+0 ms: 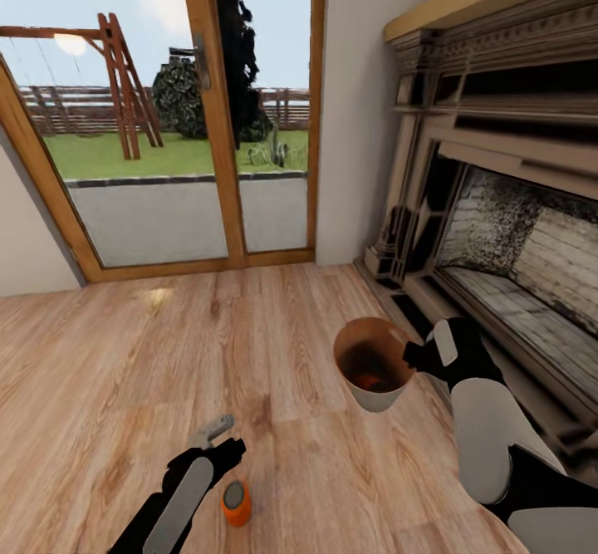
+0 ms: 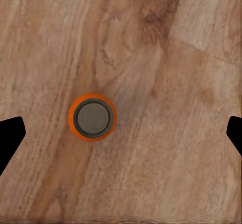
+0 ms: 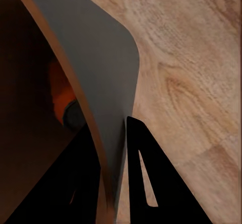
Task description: Put the three can of soda from the living room inside the tash can in the kitchen.
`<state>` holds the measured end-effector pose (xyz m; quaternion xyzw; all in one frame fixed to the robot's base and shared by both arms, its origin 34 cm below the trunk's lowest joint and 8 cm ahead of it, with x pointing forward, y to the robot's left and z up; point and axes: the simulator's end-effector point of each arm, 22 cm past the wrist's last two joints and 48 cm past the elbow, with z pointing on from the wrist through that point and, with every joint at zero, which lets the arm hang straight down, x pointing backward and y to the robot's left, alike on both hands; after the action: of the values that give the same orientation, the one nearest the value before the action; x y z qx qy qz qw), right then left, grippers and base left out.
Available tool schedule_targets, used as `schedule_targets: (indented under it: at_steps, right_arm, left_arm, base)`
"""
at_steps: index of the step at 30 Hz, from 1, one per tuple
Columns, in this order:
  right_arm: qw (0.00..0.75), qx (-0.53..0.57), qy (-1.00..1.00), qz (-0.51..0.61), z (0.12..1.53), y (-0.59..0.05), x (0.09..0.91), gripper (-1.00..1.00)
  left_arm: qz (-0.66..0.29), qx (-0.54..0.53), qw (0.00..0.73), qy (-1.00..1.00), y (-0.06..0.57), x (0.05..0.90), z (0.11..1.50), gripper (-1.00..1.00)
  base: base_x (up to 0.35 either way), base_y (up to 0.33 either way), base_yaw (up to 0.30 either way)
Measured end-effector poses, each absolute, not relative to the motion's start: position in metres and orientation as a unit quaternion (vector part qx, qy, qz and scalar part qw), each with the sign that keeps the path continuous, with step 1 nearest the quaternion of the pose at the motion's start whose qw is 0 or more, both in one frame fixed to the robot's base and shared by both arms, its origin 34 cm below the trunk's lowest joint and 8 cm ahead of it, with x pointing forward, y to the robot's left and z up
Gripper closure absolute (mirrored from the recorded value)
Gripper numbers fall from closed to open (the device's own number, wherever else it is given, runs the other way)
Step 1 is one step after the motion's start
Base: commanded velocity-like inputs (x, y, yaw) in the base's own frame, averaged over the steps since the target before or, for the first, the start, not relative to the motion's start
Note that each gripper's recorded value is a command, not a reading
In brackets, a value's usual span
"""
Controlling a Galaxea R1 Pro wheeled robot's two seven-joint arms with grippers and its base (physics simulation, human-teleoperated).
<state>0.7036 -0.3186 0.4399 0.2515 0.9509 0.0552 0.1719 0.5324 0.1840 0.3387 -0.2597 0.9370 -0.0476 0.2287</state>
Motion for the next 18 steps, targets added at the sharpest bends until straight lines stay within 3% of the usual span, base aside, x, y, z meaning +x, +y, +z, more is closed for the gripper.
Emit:
schedule_targets:
  at_steps: [7,18]
  right_arm:
    - [0.177,0.253,0.950,0.050,0.442,-0.327,0.718,1.00]
    - [0.161,0.258,0.951,0.056,0.417,-0.324,0.721,1.00]
  left_arm:
    - [-0.052,-0.207,0.130,0.968,0.147,0.522,0.296,-1.00]
    - [-0.030,-0.179,0.126,0.975,0.162,0.557,0.278,-1.00]
  base:
    - [0.004,0.003,0.000]
    - [0.000,0.000,0.000]
